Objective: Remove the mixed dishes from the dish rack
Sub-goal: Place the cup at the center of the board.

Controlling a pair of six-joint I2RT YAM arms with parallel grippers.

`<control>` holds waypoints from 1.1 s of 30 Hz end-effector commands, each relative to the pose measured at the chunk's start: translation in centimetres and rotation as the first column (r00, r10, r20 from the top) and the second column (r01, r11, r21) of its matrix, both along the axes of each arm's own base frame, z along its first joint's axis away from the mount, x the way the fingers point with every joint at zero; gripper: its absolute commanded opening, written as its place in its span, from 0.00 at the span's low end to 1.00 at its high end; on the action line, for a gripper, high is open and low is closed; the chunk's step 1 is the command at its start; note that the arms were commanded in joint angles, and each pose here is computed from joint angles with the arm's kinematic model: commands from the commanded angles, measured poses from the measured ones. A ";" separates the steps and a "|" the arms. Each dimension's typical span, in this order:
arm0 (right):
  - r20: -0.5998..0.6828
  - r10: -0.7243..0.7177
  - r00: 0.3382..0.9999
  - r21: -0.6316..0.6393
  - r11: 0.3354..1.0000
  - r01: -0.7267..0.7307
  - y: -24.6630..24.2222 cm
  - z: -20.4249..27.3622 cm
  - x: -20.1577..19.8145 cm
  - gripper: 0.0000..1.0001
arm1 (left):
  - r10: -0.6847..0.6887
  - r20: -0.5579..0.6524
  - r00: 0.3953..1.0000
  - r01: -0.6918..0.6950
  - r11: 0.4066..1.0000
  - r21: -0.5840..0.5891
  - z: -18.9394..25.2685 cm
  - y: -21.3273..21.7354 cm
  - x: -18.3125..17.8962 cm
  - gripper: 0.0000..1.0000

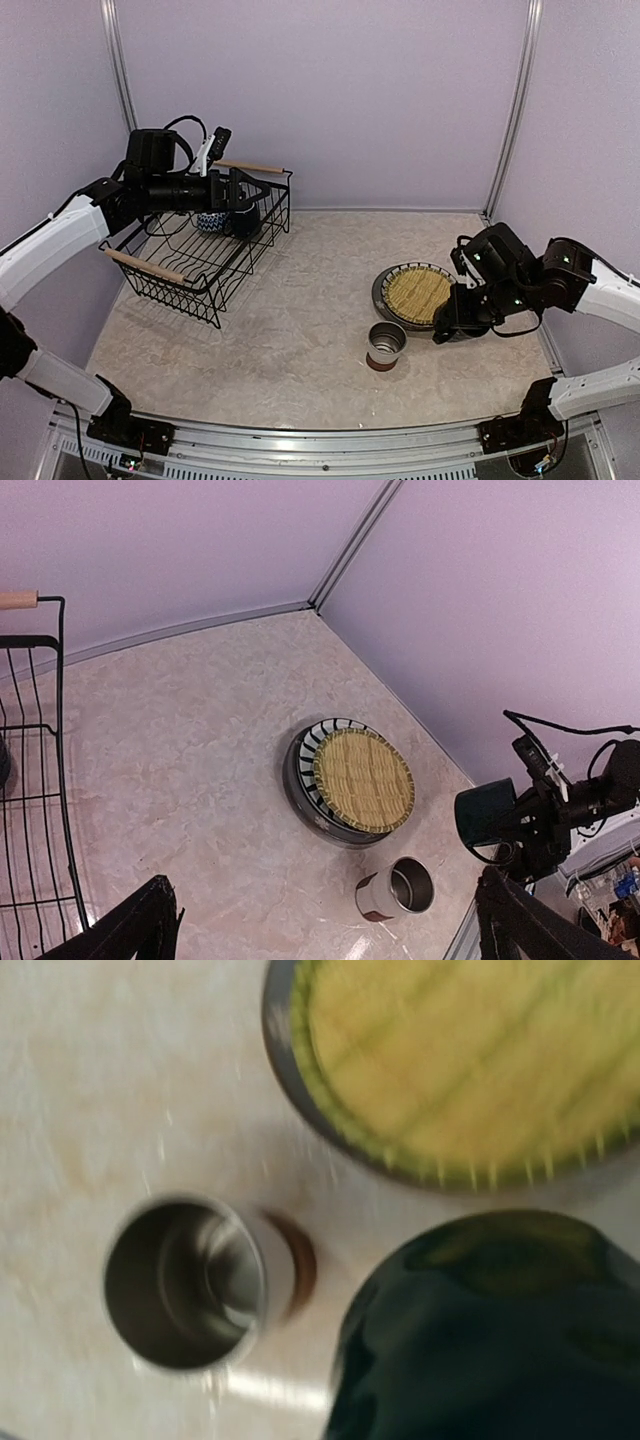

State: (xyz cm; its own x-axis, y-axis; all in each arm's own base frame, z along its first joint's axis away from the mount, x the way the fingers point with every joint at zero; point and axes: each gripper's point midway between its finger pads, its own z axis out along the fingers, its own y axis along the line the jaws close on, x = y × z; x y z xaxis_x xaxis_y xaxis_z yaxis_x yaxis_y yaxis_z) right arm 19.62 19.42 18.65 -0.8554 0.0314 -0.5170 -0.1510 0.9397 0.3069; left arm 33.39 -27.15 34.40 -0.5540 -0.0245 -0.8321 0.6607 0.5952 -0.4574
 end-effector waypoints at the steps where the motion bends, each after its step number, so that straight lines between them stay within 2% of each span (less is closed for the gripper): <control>1: -0.164 -0.002 0.986 -0.012 1.000 0.000 -1.1 -2.6 -3.1 0.00 | 0.010 -0.014 1.000 -0.010 1.000 0.029 -0.8 0.1 0.5 0.99; 8: -0.254 0.025 0.967 -0.111 0.992 -0.055 0.2 -6.4 -3.4 0.00 | 0.012 -0.019 1.000 -0.011 0.999 0.030 -0.9 0.1 0.5 0.99; 17: -0.271 0.033 0.962 -0.270 0.957 -0.109 1.7 -9.6 -2.0 0.00 | 0.012 -0.014 1.000 -0.012 1.000 0.028 -0.6 0.1 0.3 0.99; 27: -0.260 0.056 0.964 -0.282 0.950 -0.131 2.8 -11.1 -1.6 0.00 | 0.005 -0.008 1.000 -0.005 1.000 0.023 -0.2 0.0 0.0 0.99; 33: -0.279 0.092 0.956 -0.291 0.941 -0.175 3.5 -12.1 -2.0 0.04 | 0.010 0.001 1.000 -0.010 0.999 0.034 -0.3 -0.1 0.0 0.99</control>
State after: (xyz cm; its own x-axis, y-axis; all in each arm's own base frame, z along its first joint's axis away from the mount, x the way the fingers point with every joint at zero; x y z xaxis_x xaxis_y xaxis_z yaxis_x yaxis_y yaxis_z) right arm 17.22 21.88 6.56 -0.9594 -0.1823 -0.2154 -0.1978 0.9788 0.0524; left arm 33.70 -27.24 33.32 -0.5753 -0.0128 -0.8179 0.6411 0.6139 -0.4605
